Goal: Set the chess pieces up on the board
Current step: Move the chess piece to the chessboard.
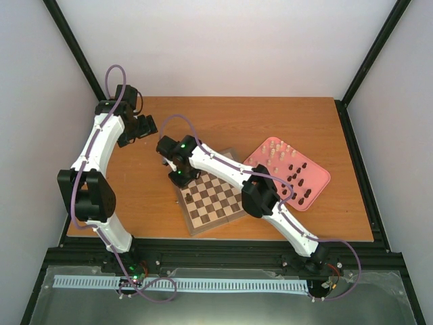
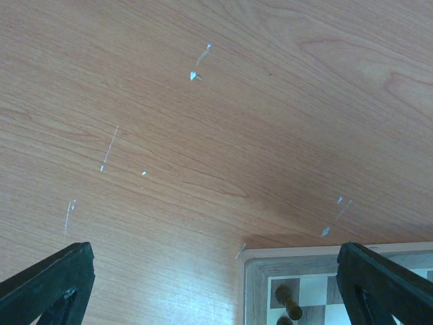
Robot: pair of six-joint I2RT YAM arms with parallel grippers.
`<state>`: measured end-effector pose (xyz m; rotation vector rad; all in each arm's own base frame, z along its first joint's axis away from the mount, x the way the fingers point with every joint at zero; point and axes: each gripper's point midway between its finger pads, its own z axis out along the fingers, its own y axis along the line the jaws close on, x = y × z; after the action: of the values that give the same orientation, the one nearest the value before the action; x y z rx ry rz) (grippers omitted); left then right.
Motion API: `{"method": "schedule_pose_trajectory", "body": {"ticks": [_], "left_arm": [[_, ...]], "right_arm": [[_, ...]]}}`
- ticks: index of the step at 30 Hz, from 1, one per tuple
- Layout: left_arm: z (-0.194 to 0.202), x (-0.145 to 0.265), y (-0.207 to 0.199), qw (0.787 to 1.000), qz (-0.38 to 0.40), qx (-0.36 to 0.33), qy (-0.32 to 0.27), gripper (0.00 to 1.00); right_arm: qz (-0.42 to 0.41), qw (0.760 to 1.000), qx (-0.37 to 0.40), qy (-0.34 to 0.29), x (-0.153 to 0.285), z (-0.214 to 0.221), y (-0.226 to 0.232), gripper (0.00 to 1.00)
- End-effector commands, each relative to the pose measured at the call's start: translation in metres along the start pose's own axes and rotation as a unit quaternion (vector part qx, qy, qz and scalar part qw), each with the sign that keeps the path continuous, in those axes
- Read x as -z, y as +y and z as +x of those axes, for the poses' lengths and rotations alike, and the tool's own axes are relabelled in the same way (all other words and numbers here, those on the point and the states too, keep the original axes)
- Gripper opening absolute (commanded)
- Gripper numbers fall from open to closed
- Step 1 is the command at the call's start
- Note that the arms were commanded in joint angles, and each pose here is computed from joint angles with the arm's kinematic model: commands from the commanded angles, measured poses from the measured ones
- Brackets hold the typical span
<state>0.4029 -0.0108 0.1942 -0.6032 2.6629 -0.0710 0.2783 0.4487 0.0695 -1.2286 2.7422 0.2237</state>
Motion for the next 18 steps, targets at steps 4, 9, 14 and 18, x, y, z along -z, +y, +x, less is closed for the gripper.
{"method": "schedule_pose_trajectory", "body": {"ticks": [4,9,14,18], "left_arm": [[-0.0082,0.0082,-0.0049,1.000,0.007,-0.009,-0.014,1.00],[-0.0076,0.0075,-0.0054,1.000,0.008,-0.009,-0.012,1.00],[-0.0074,0.0074,-0.0061,1.000,0.011,-0.009,-0.012,1.00],[-0.0072,0.0076,-0.0061,1.000,0.011,-0.009,-0.012,1.00]], "right_arm": [[-0.004,1.000,-0.002,-0.004,-0.0080,-0.0061,-0.0003,0.14],[-0.005,1.000,-0.003,0.001,-0.0111,-0.0047,-0.0006,0.14],[-0.001,1.000,-0.004,0.000,-0.0097,-0.0048,-0.0020,0.16],[-0.002,1.000,-0.003,0.001,-0.0097,-0.0044,-0.0018,0.22]]}}
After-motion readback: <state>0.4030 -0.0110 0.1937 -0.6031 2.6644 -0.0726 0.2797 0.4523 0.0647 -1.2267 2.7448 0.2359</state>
